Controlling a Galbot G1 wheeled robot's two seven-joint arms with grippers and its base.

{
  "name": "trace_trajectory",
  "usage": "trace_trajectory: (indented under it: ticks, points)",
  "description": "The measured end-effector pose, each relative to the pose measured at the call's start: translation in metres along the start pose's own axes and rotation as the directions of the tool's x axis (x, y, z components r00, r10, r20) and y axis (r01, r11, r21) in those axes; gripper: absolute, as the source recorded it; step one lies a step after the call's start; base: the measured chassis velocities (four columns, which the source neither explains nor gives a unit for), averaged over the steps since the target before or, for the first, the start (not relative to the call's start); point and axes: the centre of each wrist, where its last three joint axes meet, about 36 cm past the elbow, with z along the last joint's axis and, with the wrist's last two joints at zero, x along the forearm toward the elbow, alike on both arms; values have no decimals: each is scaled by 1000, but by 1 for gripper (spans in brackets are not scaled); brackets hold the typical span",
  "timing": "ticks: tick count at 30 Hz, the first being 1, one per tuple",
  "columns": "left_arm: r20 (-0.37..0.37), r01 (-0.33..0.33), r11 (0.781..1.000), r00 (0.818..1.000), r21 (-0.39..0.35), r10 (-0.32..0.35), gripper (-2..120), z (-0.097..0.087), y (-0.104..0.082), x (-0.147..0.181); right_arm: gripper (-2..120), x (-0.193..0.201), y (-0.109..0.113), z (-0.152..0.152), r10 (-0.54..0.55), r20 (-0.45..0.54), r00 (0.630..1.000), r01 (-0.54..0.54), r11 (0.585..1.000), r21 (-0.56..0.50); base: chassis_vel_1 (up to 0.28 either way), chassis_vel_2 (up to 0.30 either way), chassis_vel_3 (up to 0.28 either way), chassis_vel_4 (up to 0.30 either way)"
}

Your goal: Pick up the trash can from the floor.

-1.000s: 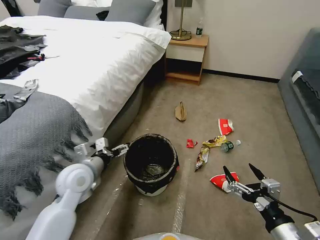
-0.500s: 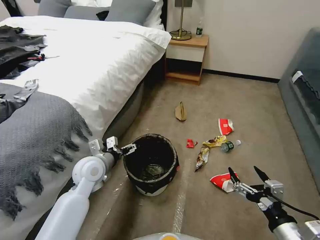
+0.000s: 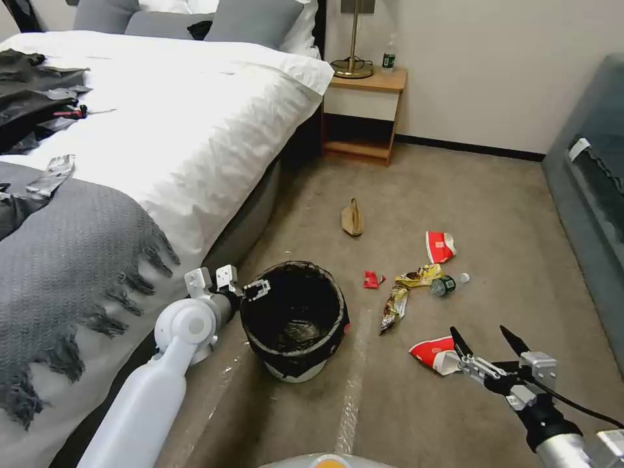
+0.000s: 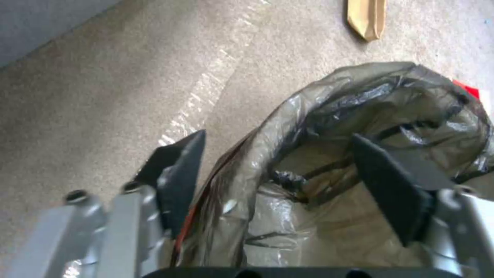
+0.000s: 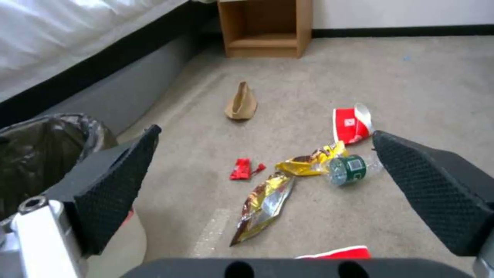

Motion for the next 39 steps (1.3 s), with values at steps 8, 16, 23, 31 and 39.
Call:
trace_trajectory:
  ticks: [8,16,23,31,39]
  points:
    - [-27,6,1000,1000,7,-6,41,16,2,-2,100,-1,-2,2,6,1,1000,-6,1000,-12,0,0,0,0]
    - [-23,4,1000,1000,12,-3,13,16,3,-1,100,-1,-2,2,7,1,1000,-7,1000,-18,0,0,0,0]
    - [-24,-3,1000,1000,16,3,2,17,3,-1,100,-2,-1,3,4,1,1000,-4,1000,-20,0,0,0,0]
    - [-17,-16,1000,1000,14,16,2,17,2,3,100,-1,-1,1,3,1,1000,-3,1000,-17,0,0,0,0]
    - [21,-46,999,999,-1,46,2,7,-1,23,100,0,2,-5,-4,11,1000,4,1000,-6,0,0,0,0]
